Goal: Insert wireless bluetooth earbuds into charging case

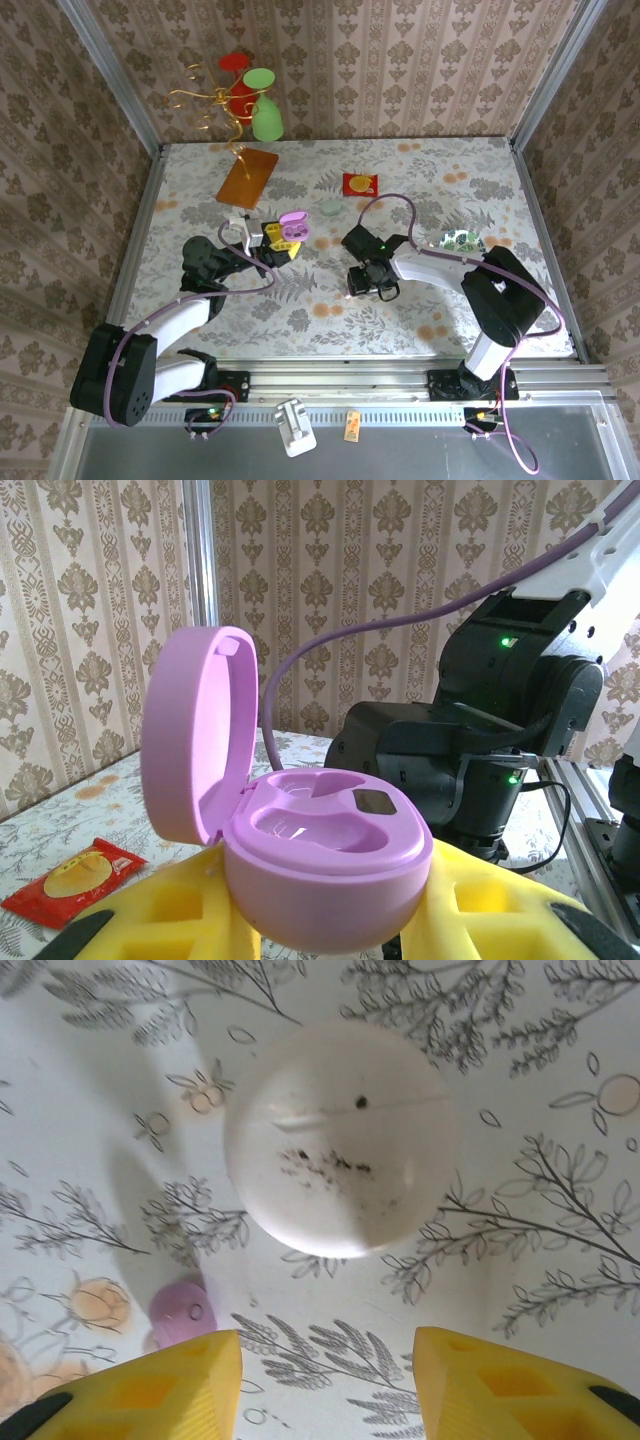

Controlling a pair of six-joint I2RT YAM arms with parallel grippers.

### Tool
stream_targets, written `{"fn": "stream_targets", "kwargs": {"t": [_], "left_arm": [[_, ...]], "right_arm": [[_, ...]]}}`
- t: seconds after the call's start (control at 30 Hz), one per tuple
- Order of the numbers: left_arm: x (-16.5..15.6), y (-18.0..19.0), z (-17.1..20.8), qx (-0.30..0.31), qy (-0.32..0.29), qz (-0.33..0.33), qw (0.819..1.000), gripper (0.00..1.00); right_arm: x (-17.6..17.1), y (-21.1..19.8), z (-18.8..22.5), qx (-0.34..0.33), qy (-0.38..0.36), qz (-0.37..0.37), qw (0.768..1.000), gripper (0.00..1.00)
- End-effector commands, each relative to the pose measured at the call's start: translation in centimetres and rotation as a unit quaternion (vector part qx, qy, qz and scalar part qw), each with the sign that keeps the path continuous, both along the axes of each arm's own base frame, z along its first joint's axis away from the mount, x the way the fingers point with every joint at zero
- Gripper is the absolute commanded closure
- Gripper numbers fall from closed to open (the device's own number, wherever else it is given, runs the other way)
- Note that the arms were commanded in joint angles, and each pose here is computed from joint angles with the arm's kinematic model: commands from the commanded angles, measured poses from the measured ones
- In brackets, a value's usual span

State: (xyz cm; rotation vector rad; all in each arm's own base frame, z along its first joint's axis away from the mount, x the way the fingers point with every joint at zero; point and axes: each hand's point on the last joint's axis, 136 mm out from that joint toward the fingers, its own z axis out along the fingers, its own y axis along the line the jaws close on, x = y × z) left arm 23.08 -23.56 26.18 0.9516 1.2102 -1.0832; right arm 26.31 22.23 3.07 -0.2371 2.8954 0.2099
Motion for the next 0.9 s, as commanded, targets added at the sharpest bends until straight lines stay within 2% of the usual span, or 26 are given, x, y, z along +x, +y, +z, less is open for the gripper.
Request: {"fn": "stream_targets", "kwargs": {"t": [0.0, 0.17, 0.3, 0.87], "left_arm": [[-0.2, 0.3, 0.6, -0.001, -0.024, 0.002, 1.000, 0.74], [-0.3, 0.3, 0.7, -0.002, -0.025, 0.001, 1.000, 0.74], [-0.2, 0.3, 0.6, -0.002, -0.026, 0.002, 1.000, 0.74], [-0.1, 0.2, 0.6, -0.003, -0.022, 0.001, 1.000, 0.74]], "right_arm": [[0.7, 2.1, 1.3, 0.067, -0.011, 0.002, 0.998, 0.50], [0.1, 4.2, 2.9, 0.164, -0.005, 0.023, 0.986, 0.55], [-0.5, 3.7, 1.9, 0.200, 0.027, 0.006, 0.979, 0.60], [-1.1, 4.0, -1.7, 0.214, 0.068, 0.010, 0.974, 0.63]]}}
